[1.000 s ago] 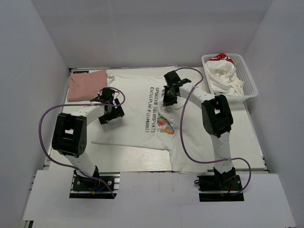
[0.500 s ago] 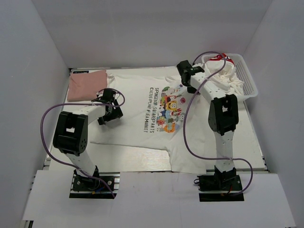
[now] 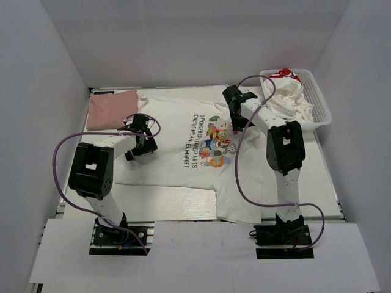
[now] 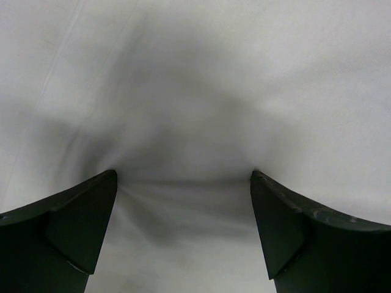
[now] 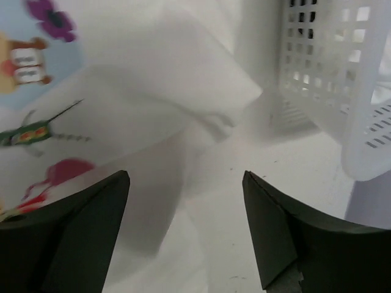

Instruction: Fold and stack the t-shirts

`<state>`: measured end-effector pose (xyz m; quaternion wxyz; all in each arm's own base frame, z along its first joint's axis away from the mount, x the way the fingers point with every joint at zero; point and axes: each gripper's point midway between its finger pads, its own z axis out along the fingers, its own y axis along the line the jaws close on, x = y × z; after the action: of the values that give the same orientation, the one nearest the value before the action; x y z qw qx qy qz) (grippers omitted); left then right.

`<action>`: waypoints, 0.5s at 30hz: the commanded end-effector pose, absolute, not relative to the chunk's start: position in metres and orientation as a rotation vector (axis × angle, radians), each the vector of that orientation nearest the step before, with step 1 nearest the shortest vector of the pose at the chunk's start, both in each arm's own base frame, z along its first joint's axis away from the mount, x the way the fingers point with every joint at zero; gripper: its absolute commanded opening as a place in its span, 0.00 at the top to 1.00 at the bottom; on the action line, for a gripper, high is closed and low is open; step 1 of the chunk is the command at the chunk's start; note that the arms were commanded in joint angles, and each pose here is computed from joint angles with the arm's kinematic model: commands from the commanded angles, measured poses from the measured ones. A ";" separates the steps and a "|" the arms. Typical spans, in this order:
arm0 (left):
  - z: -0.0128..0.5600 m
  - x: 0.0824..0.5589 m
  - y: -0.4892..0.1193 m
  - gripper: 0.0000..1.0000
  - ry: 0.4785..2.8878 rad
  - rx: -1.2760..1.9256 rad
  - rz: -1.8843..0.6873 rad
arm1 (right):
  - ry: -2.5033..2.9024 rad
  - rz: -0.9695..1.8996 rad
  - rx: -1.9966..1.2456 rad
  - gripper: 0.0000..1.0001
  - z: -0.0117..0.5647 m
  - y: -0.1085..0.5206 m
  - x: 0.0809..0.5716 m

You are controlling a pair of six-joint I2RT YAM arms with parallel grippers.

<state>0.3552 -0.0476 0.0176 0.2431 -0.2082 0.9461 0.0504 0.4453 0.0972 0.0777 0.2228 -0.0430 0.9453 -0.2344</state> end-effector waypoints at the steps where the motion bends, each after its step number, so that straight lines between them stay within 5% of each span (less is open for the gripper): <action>1: 0.012 0.343 -0.048 0.00 2.633 -0.559 0.125 | 2.535 -0.258 -0.192 0.18 0.132 0.141 0.441; 6: 0.018 0.346 -0.052 0.00 2.616 -0.555 0.084 | 2.475 0.013 -0.121 0.18 0.167 0.152 0.413; 15: 0.013 0.328 -0.050 0.00 2.645 -0.566 0.087 | 2.622 0.061 0.108 0.18 0.081 0.100 0.355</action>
<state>0.3473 -0.0504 0.0183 0.2417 -0.2011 0.9485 0.0378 0.3466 0.0970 0.0942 0.2503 0.0179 0.9679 -0.0106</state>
